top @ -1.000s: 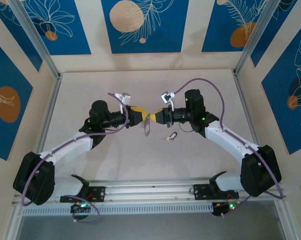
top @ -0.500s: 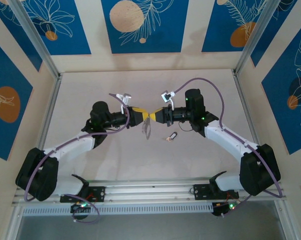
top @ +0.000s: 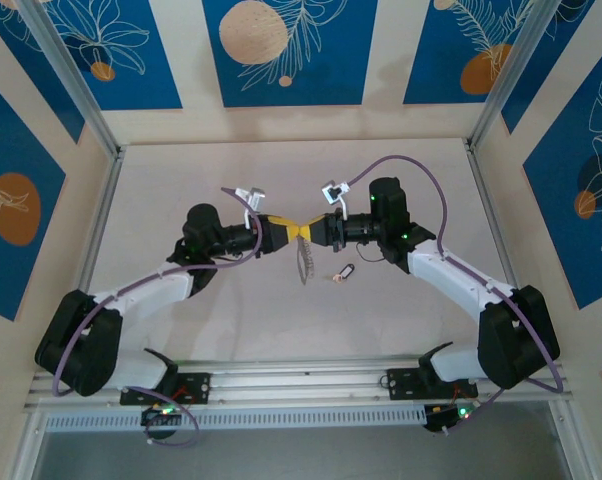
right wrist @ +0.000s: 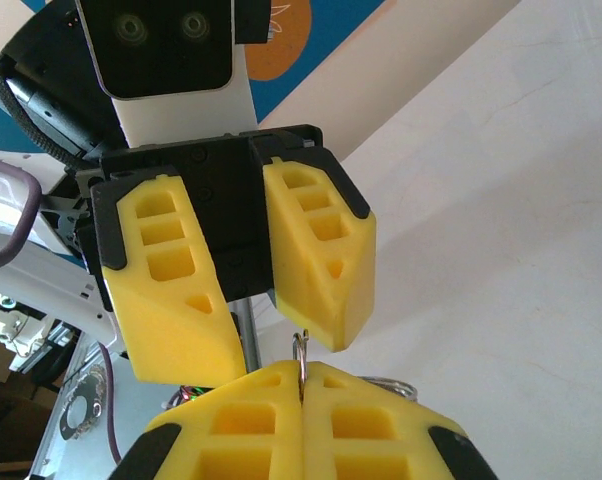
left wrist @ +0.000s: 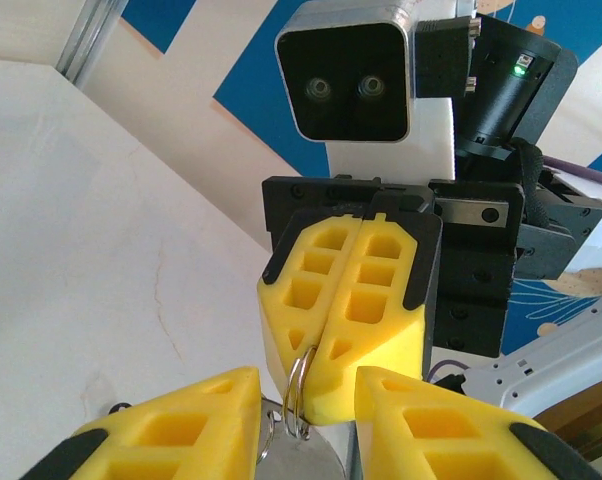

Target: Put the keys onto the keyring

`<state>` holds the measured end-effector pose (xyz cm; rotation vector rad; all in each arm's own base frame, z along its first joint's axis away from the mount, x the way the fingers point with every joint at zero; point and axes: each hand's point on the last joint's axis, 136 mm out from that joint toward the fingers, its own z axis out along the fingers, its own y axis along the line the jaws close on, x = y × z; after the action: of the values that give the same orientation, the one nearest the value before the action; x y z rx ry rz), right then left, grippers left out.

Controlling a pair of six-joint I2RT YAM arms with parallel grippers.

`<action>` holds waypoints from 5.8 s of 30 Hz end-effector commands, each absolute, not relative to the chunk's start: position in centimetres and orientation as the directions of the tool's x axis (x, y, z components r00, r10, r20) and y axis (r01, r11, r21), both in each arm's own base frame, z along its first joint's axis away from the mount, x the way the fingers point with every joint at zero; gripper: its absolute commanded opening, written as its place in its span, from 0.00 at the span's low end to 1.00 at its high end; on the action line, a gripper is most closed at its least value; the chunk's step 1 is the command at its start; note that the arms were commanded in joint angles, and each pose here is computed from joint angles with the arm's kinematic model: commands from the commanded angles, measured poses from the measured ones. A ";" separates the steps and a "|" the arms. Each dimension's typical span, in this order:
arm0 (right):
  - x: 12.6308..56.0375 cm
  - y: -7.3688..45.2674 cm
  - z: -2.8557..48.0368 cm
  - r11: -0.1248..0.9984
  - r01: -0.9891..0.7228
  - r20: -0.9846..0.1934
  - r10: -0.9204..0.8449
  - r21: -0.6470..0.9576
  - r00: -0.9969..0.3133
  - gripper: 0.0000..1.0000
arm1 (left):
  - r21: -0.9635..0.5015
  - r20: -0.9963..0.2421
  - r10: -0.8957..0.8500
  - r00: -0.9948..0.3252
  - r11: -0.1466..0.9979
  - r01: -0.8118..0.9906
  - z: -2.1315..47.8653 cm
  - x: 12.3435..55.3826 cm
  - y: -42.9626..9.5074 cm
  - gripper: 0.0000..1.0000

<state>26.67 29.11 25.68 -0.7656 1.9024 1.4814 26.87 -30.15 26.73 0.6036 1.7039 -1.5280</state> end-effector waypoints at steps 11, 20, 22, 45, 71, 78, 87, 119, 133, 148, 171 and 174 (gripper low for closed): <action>26.7 29.4 25.9 0.181 -0.750 -0.752 -0.077 0.636 -0.655 0.00 | -0.594 -0.803 -0.107 -0.586 0.068 0.802 27.6 25.2 -31.6 0.10; 27.7 27.5 25.9 0.239 -0.721 -0.738 -0.025 0.651 -0.675 0.29 | -0.574 -0.817 -0.121 -0.563 0.089 0.814 27.8 25.3 -31.6 0.00; 28.1 25.6 26.3 0.264 -0.702 -0.733 0.032 0.662 -0.679 0.45 | -0.554 -0.831 -0.122 -0.543 0.105 0.826 28.1 25.3 -31.4 0.00; 24.8 24.7 30.9 0.210 -0.781 -0.808 0.108 0.588 -0.580 0.55 | -0.232 -0.969 -0.125 -0.215 0.140 0.963 35.0 24.1 -30.6 0.00; 23.6 28.3 33.9 0.094 -0.837 -0.842 0.088 0.540 -0.533 0.36 | -0.205 -0.970 -0.156 -0.184 0.127 0.970 36.4 22.8 -30.6 0.00; 23.5 28.4 33.7 0.093 -0.839 -0.844 0.079 0.535 -0.530 0.00 | -0.203 -0.971 -0.156 -0.183 0.126 0.971 36.6 22.7 -30.6 0.00; 23.8 27.4 33.8 0.132 -0.849 -0.858 0.112 0.512 -0.501 0.00 | -0.200 -0.966 -0.210 -0.153 0.225 0.954 37.8 23.1 -29.2 0.33; 23.3 26.6 37.4 0.127 -0.863 -0.854 0.269 0.490 -0.445 0.00 | -0.341 -0.911 -0.337 -0.240 0.284 0.896 38.3 24.2 -27.7 0.63; 24.9 25.3 39.0 0.147 -0.813 -0.764 0.467 0.563 -0.445 0.00 | -0.419 -0.841 -0.453 -0.296 0.199 0.886 38.9 25.0 -28.2 0.58; 25.0 27.1 38.7 0.116 -0.813 -0.760 0.448 0.571 -0.470 0.00 | -0.433 -0.820 -0.474 -0.320 0.151 0.889 39.0 25.7 -29.8 0.49; 25.1 27.9 38.2 0.108 -0.807 -0.760 0.428 0.580 -0.489 0.00 | -0.425 -0.815 -0.478 -0.328 0.108 0.899 39.7 25.5 -30.9 0.28; 25.2 27.9 38.3 0.110 -0.808 -0.761 0.429 0.579 -0.487 0.00 | -0.423 -0.817 -0.471 -0.332 0.100 0.901 39.6 25.3 -31.1 0.23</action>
<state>25.20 28.01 36.17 -0.4050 1.4667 1.5810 26.40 -30.85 37.31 0.4623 1.3025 -1.4930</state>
